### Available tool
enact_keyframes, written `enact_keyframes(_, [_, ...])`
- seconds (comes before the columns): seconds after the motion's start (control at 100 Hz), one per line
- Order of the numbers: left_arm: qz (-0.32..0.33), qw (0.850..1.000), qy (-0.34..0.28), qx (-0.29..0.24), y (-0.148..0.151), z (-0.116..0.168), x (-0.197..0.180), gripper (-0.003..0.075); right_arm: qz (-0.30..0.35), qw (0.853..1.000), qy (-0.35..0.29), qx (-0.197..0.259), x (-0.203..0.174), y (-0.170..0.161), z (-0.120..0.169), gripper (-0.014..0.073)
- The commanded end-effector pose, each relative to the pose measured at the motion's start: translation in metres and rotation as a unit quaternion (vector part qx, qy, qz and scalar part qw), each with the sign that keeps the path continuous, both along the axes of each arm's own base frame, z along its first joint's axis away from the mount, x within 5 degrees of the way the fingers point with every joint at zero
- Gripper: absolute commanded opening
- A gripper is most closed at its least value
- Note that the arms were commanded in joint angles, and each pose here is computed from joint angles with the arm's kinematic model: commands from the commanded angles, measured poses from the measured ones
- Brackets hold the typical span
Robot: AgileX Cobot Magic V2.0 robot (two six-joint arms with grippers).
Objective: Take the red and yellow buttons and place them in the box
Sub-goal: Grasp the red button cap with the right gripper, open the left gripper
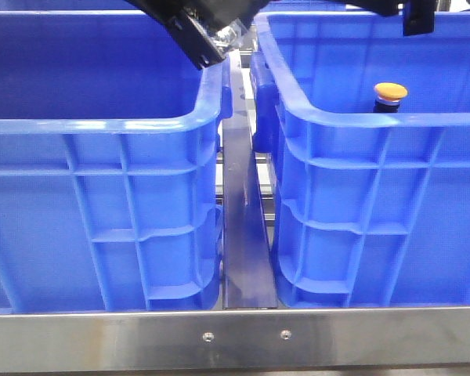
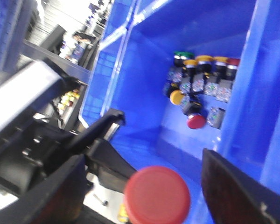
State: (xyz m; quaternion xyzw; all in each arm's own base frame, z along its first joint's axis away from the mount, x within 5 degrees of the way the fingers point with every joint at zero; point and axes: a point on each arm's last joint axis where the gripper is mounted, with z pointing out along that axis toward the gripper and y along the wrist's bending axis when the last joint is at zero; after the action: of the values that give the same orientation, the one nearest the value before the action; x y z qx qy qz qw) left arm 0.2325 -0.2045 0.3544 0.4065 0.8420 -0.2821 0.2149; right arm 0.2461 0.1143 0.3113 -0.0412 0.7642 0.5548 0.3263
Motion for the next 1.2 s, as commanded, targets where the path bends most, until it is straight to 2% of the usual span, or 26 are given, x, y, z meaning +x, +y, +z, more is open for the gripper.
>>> enact_keyframes(0.0, [0.004, 0.999, -0.019, -0.044, -0.001, 0.021, -0.007, -0.0012, 0.008, 0.999, -0.029, 0.018, -0.005, 0.003, 0.019, 0.0538])
enact_keyframes(0.19, [0.004, 0.999, -0.019, -0.044, -0.001, 0.021, -0.007, -0.0012, 0.007, 1.0, -0.026, 0.014, -0.004, 0.003, 0.017, 0.0538])
enact_keyframes(0.38, [0.004, 0.999, -0.019, -0.044, -0.001, 0.021, -0.007, -0.0013, 0.041, 0.999, -0.013, 0.021, -0.005, 0.011, 0.01, 0.0538])
enact_keyframes(0.55, [0.004, 0.999, -0.019, -0.044, -0.001, 0.021, -0.007, -0.0012, 0.044, 0.999, -0.009, 0.022, -0.004, 0.012, 0.009, 0.0531])
enact_keyframes(0.65, [0.004, 0.999, -0.019, -0.044, -0.001, 0.021, -0.007, -0.0012, 0.048, 0.998, -0.01, 0.024, -0.005, 0.012, 0.009, 0.0449])
enact_keyframes(0.78, [0.004, 0.999, -0.019, -0.044, -0.001, 0.021, -0.007, -0.0008, 0.055, 0.998, -0.01, 0.027, -0.006, 0.013, 0.01, 0.025])
enact_keyframes(0.88, [0.003, 0.999, -0.019, -0.043, -0.001, 0.021, -0.007, 0.0005, 0.059, 0.998, -0.01, 0.029, -0.007, 0.013, 0.01, 0.0195])
enact_keyframes(1.0, [0.004, 0.999, -0.019, -0.045, -0.001, 0.021, -0.007, 0.0132, 0.06, 0.998, -0.01, 0.029, -0.007, 0.013, 0.01, 0.0195])
enact_keyframes(1.12, [0.004, 0.999, -0.019, -0.045, -0.001, 0.021, -0.007, 0.0358, 0.062, 0.998, -0.01, 0.03, -0.007, 0.013, 0.01, 0.0195])
enact_keyframes(1.13, [0.004, 0.999, -0.019, -0.045, -0.001, 0.021, -0.007, 0.0398, 0.063, 0.998, -0.01, 0.03, -0.007, 0.013, 0.01, 0.0195])
enact_keyframes(1.19, [0.004, 0.999, -0.019, -0.045, -0.001, 0.021, -0.007, 0.0479, 0.065, 0.997, -0.01, 0.031, -0.008, 0.013, 0.01, 0.0195])
